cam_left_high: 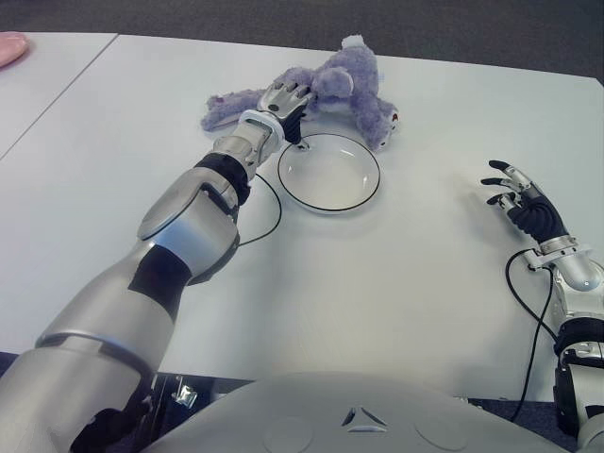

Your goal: Put the doll into the plate.

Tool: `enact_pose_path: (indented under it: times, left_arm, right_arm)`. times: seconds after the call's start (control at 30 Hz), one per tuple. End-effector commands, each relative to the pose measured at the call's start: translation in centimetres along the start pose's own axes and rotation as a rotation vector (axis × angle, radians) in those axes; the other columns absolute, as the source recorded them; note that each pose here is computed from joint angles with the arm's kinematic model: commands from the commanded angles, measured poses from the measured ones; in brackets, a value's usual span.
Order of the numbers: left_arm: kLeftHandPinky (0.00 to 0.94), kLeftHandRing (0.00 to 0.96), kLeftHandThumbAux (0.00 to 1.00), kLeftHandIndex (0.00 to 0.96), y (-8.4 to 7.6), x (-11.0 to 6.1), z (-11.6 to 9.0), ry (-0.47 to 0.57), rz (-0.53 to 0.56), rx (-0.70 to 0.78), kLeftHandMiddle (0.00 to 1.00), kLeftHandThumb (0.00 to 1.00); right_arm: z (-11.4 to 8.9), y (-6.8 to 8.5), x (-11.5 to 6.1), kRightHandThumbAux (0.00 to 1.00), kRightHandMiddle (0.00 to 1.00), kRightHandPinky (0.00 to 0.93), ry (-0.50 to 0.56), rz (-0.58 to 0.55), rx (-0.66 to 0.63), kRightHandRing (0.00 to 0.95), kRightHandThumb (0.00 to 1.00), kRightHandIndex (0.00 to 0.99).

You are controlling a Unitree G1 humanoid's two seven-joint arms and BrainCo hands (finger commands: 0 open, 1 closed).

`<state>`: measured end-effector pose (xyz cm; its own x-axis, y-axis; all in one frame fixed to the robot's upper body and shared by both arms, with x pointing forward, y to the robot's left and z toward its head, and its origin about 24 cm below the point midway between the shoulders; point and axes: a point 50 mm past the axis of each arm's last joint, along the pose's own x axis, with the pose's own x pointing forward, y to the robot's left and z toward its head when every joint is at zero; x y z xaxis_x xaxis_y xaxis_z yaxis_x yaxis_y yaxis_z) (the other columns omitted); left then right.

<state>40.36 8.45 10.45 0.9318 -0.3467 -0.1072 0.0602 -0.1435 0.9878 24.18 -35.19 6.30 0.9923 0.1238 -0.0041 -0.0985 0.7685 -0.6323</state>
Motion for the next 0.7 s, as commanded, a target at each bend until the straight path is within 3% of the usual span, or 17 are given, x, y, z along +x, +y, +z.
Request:
enact_pose_path:
  times: [0.03,0.3,0.47,0.6,0.7]
  left_arm:
    - [0.0,0.0,0.666,0.0,-1.9,-0.6,-0.7,0.028,-0.059,0.033,0.0,0.0]
    - [0.0,0.0,0.681,0.0,-2.5,-0.5,1.2,-0.037,-0.082,0.037,0.0,0.0]
    - [0.0,0.0,0.659,0.0,-2.1,-0.3,4.1,-0.213,-0.123,0.092,0.0,0.0]
    - [0.0,0.0,0.634,0.0,-1.9,-0.8,5.4,-0.389,-0.205,0.147,0.0,0.0]
    - [0.0,0.0,0.615,0.0,-1.9,-1.1,5.6,-0.443,-0.259,0.167,0.0,0.0]
  right_arm:
    - [-2.6,2.3,-2.1,0.747,0.031,0.413,0.144,0.082,0.049,0.203,1.0,0.068]
    - [-2.8,2.6,-2.3,0.747,0.024,0.415,0.161,0.089,0.06,0.206,1.0,0.066]
    - [-2.9,3.1,-2.1,0.747,0.026,0.415,0.171,0.098,0.068,0.214,1.0,0.066]
    - [-3.0,3.6,-1.9,0.747,0.035,0.415,0.18,0.113,0.069,0.225,1.0,0.069]
    - [-3.0,3.7,-1.7,0.747,0.043,0.415,0.184,0.122,0.064,0.234,1.0,0.072]
